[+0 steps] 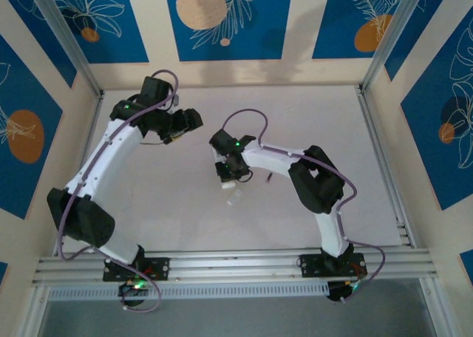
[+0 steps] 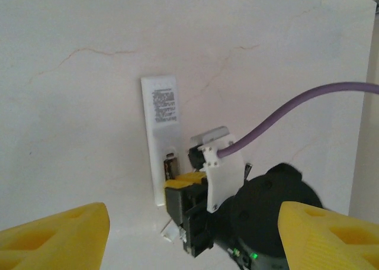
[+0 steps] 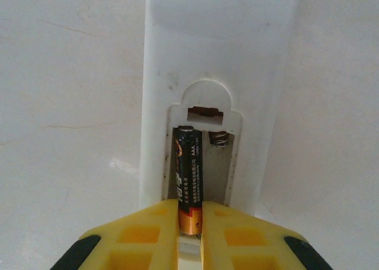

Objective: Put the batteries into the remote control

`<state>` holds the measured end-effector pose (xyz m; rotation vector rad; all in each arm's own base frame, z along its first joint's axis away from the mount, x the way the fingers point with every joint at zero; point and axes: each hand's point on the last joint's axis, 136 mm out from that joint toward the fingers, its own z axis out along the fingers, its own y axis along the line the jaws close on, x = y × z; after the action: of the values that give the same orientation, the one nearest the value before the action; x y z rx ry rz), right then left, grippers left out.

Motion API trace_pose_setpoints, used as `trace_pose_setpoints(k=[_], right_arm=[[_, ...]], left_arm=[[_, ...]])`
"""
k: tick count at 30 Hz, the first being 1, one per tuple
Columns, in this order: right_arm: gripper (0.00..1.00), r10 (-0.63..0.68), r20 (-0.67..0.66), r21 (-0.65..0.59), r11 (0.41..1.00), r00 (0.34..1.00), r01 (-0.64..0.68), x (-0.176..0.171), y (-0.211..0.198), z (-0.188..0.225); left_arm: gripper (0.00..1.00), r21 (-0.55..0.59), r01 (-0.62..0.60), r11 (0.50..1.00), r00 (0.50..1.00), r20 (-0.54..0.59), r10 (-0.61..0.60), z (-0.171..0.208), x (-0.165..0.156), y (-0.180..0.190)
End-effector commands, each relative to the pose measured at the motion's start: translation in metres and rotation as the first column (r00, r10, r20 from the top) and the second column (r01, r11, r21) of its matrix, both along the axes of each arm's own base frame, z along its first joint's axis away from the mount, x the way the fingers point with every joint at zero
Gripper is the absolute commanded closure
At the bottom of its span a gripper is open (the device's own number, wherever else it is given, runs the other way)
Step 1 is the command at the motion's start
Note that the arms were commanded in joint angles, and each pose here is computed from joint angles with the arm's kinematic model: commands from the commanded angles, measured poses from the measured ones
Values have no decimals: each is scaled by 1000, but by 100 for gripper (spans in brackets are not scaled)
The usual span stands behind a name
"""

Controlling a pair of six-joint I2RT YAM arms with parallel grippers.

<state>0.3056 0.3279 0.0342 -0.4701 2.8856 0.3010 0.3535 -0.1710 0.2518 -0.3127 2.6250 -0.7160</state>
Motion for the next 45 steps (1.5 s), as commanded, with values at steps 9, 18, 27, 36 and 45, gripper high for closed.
trace_pose_setpoints(k=[9, 18, 27, 36, 45], right_arm=[[84, -39, 92, 108, 994, 995, 29, -6, -11, 64], [83, -295, 18, 3, 955, 955, 295, -19, -98, 35], [82, -345, -77, -54, 938, 935, 342, -20, -101, -15], [68, -361, -28, -50, 932, 932, 359, -16, -105, 14], [69, -527, 31, -100, 844, 849, 527, -3, -164, 34]], left_arm=[[26, 40, -15, 999, 999, -42, 17, -26, -10, 16], [26, -7, 27, 1000, 999, -41, -27, -33, -13, 6], [26, -21, 79, 997, 997, -22, -79, -30, -20, -3], [26, -15, 72, 997, 997, -22, -72, -30, -17, -3], [26, -22, 78, 997, 996, -29, -79, -32, -18, -4]])
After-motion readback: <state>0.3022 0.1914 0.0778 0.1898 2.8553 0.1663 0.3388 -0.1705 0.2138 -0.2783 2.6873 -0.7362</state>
